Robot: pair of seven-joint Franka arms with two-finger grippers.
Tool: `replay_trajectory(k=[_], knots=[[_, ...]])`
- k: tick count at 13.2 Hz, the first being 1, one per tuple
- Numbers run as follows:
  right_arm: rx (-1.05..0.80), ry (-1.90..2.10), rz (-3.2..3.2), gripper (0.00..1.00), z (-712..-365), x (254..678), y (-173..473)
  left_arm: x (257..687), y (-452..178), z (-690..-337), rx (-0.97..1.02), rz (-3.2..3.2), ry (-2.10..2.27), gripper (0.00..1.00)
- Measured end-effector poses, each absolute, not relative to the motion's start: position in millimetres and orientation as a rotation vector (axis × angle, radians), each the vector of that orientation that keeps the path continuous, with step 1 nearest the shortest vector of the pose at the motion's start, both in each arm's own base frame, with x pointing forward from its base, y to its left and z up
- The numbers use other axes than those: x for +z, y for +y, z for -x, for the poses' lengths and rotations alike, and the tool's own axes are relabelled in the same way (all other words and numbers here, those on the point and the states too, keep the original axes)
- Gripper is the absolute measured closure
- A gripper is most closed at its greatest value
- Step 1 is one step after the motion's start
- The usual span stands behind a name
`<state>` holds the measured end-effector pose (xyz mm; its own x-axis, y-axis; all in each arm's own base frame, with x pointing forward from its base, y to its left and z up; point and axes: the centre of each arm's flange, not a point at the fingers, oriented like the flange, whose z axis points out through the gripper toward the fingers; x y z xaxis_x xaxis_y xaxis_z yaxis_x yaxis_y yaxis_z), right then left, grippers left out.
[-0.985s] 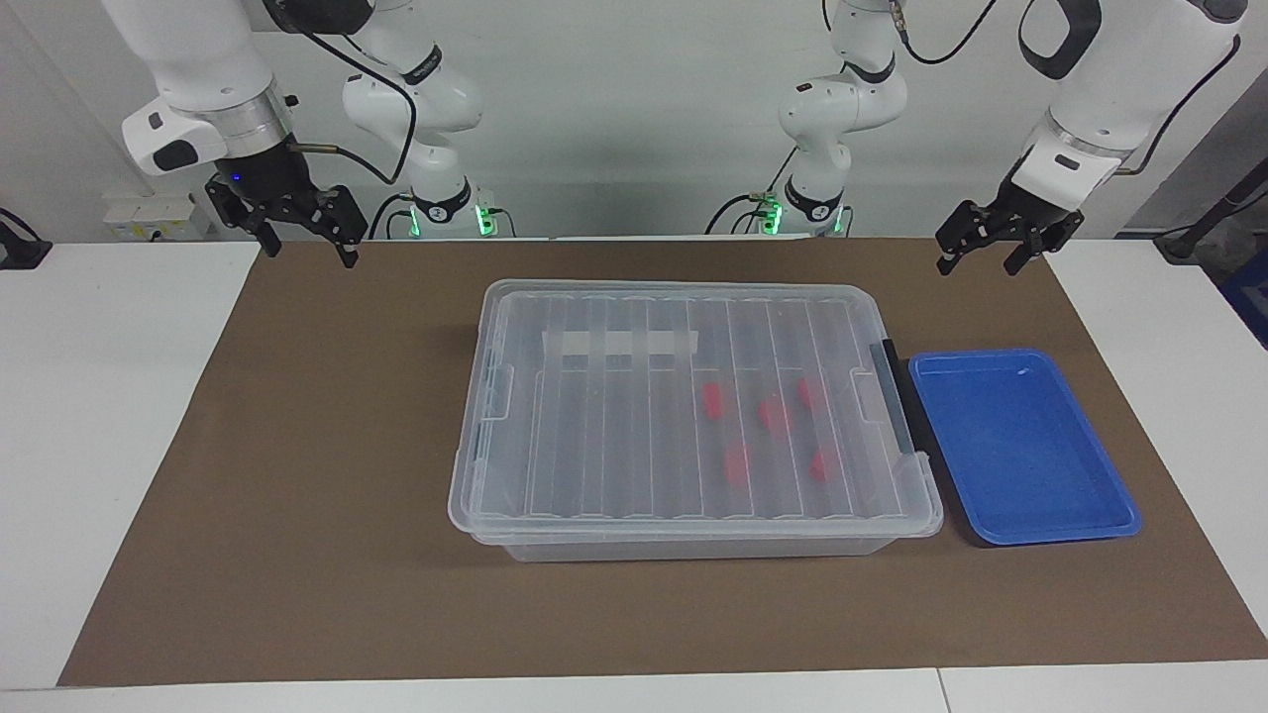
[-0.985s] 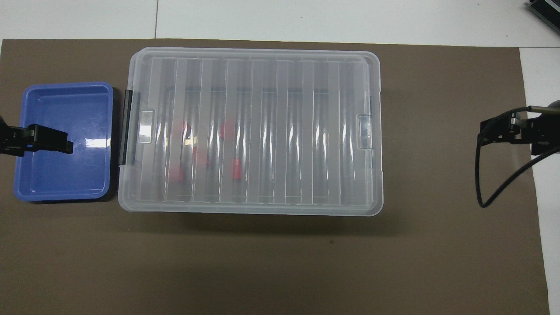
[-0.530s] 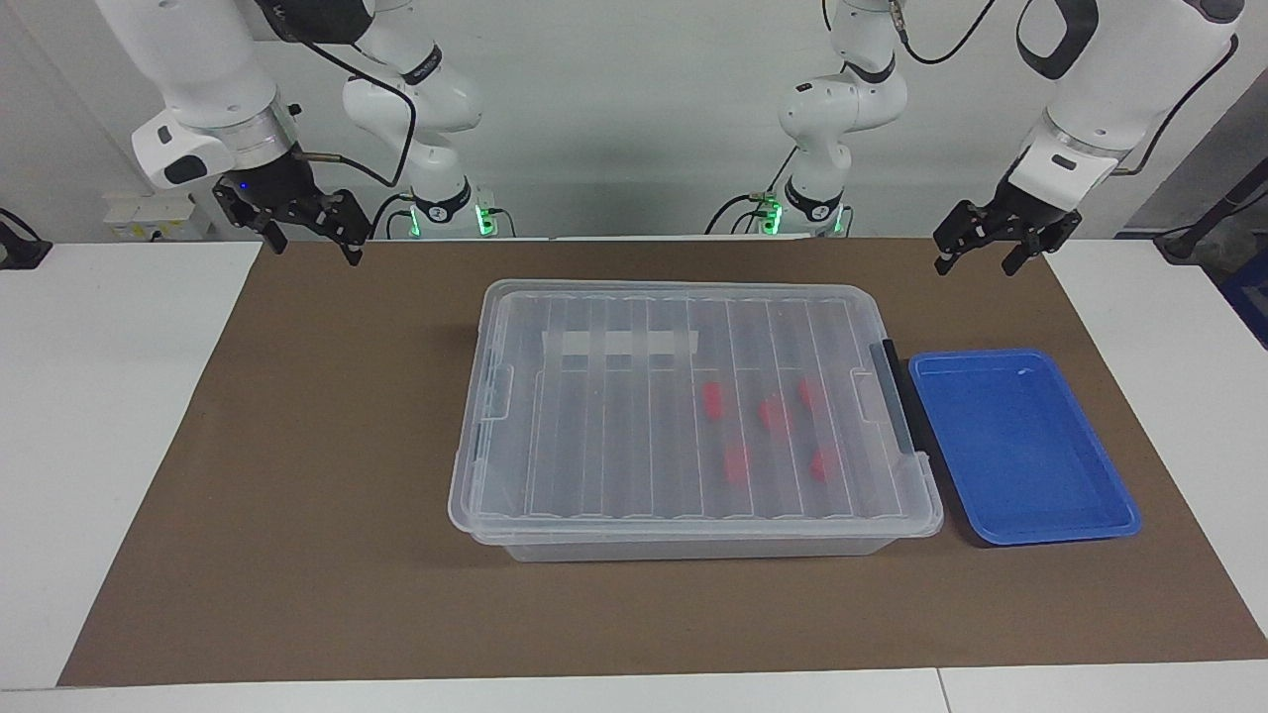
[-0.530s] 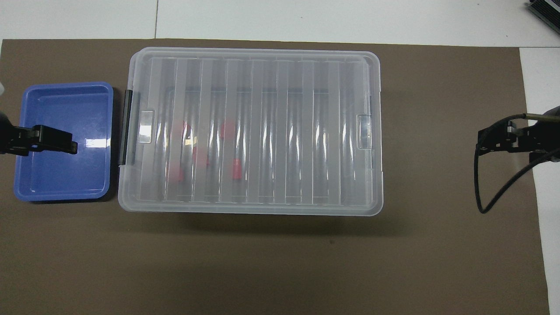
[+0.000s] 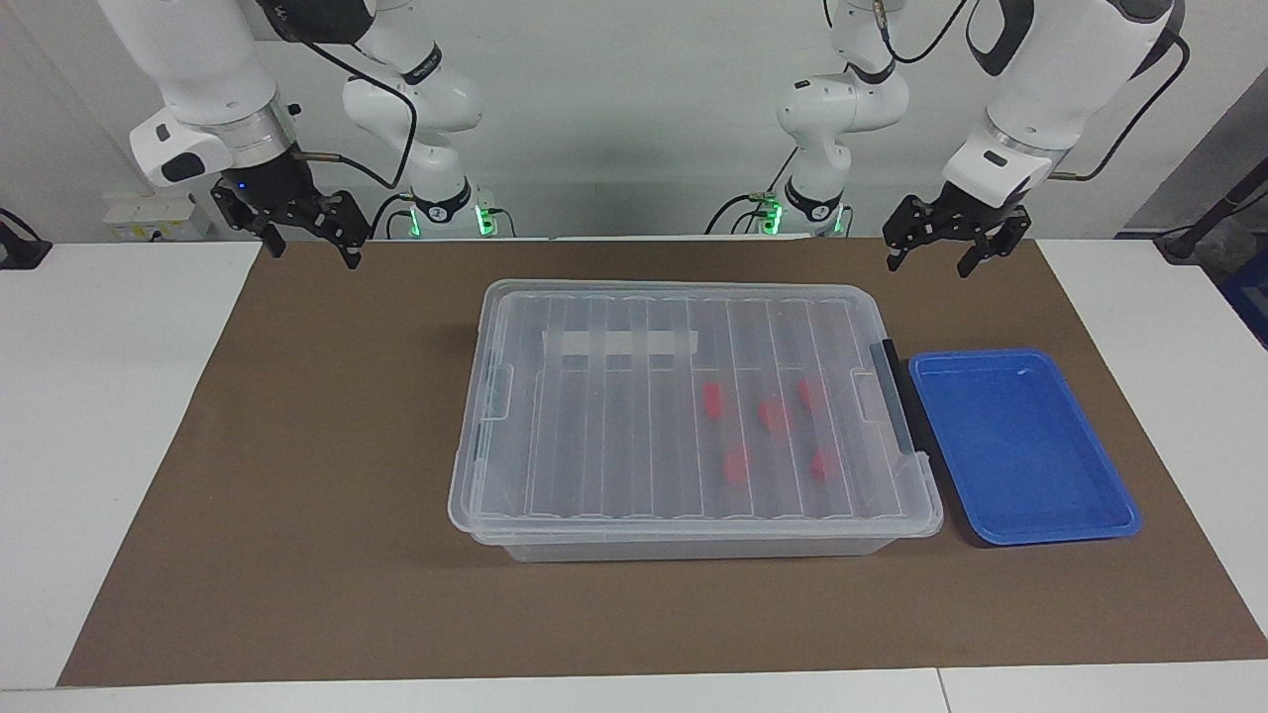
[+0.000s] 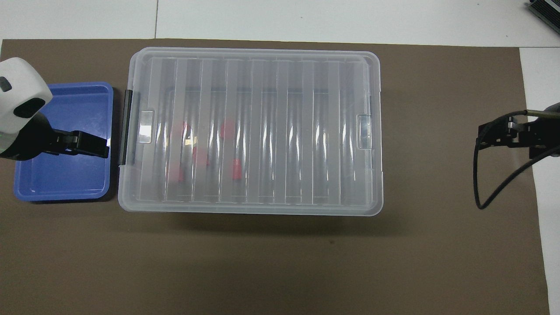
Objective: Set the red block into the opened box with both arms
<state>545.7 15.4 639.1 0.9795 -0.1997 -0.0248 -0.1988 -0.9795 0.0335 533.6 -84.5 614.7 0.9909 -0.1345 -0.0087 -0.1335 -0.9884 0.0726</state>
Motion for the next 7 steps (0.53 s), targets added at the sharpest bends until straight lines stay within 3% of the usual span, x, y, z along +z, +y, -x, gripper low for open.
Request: replay_trajectory(k=[7], knots=[[-0.015,-0.311,-3.097,0.00,-547.7,640.7,15.5,614.7,-83.3,-533.8,-0.021,-3.063,-0.203,0.00]])
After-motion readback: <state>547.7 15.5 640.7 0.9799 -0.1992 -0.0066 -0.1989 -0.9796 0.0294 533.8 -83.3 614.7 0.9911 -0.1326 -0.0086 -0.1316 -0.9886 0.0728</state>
